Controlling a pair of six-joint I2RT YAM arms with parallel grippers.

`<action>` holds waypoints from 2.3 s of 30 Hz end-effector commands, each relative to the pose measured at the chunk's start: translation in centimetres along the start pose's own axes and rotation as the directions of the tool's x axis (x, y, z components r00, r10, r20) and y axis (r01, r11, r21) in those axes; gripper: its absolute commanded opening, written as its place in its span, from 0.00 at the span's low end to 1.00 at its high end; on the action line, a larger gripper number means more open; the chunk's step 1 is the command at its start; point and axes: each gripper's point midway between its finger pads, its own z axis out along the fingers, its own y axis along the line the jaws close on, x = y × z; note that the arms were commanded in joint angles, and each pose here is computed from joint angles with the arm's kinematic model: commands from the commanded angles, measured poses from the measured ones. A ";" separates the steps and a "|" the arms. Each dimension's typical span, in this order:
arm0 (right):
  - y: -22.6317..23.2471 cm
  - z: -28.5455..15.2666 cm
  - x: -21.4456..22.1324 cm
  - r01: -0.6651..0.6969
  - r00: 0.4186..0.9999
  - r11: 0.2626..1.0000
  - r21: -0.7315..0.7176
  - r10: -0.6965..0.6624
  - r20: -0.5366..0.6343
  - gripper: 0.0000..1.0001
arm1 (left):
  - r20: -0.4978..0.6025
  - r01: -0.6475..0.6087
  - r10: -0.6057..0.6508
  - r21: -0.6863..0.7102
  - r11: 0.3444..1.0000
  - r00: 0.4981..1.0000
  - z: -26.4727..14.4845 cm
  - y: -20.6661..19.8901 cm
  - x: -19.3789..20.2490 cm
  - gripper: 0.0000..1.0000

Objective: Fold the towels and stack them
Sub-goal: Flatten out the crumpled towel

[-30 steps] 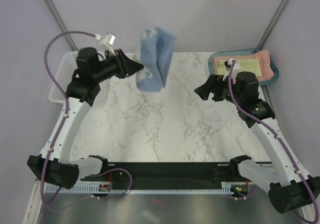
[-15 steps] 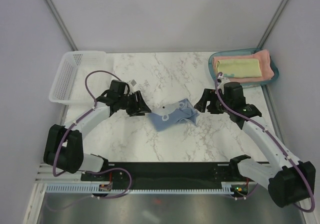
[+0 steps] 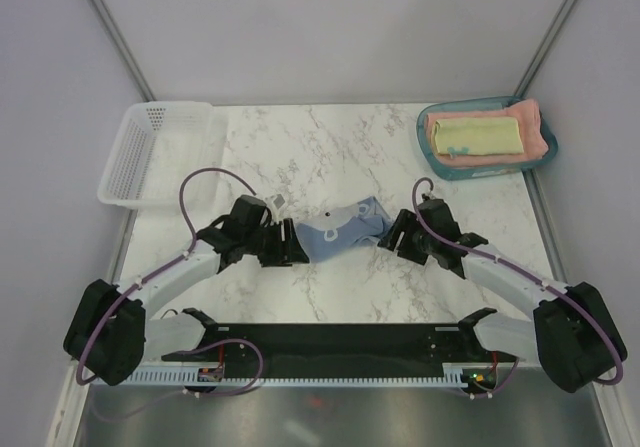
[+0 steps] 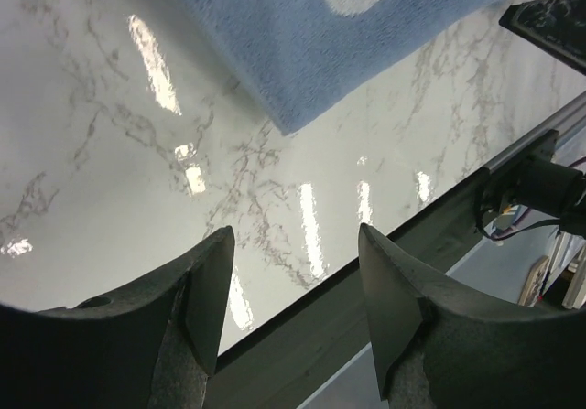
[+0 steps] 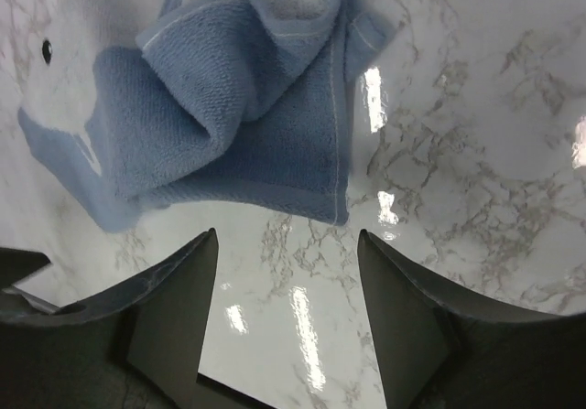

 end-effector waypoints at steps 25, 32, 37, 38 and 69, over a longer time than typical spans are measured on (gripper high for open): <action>-0.3 0.7 -1.4 -0.755 0.626 0.655 -0.040 0.737 0.255 0.59 | 0.118 -0.015 -0.001 0.133 0.991 0.993 -0.6 -2.7 -1.5 0.65; -0.3 2.4 -1.8 -0.754 0.621 0.656 -0.045 0.733 0.277 0.56 | 0.080 0.027 -0.035 0.098 0.995 0.996 1.2 -1.3 -0.8 0.66; -0.3 1.9 -3.7 -0.696 0.652 0.714 -0.076 0.673 0.350 0.16 | 0.067 0.030 -0.038 0.110 0.994 0.997 1.5 -1.8 -1.2 0.66; 0.2 1.5 -4.4 -0.670 0.669 0.738 -0.088 0.650 0.360 0.02 | 0.069 0.029 -0.037 0.112 0.993 0.997 1.4 -1.9 -1.3 0.66; 16.7 -6.6 -10.2 -0.158 0.917 0.928 -0.339 0.265 0.299 0.00 | 0.364 -0.361 0.262 0.239 0.901 0.894 -0.8 -12.6 -4.7 0.74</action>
